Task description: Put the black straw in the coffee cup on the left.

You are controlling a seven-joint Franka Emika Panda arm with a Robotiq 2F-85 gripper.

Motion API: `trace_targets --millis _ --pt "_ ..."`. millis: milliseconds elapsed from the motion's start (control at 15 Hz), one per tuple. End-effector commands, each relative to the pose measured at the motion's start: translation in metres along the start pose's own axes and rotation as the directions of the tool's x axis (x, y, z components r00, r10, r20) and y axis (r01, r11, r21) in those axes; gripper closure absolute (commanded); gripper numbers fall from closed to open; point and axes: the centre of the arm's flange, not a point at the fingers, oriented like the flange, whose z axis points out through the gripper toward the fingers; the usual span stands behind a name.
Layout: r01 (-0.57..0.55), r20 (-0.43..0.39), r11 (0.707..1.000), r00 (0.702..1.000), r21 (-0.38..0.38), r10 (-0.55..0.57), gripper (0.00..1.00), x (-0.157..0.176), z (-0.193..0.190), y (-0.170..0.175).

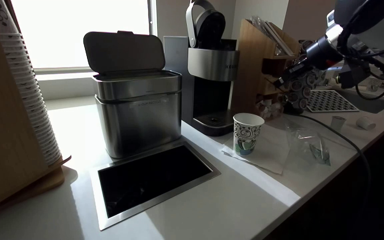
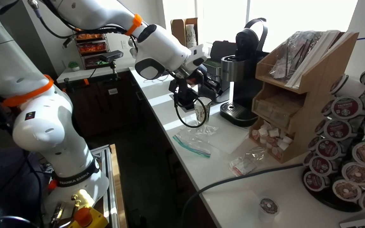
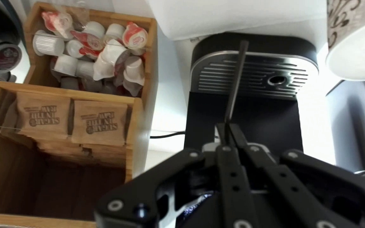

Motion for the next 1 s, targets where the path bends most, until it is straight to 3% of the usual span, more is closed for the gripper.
trace_targets --millis 0,533,933 --pt "-0.009 -0.011 1.000 1.000 0.002 0.009 0.98 0.001 -0.001 -0.010" --pt "-0.024 -0.016 1.000 1.000 0.005 0.024 0.99 -0.001 0.000 -0.023" --pt "-0.077 -0.074 0.987 0.995 -0.139 0.067 0.99 -0.006 0.008 -0.036"
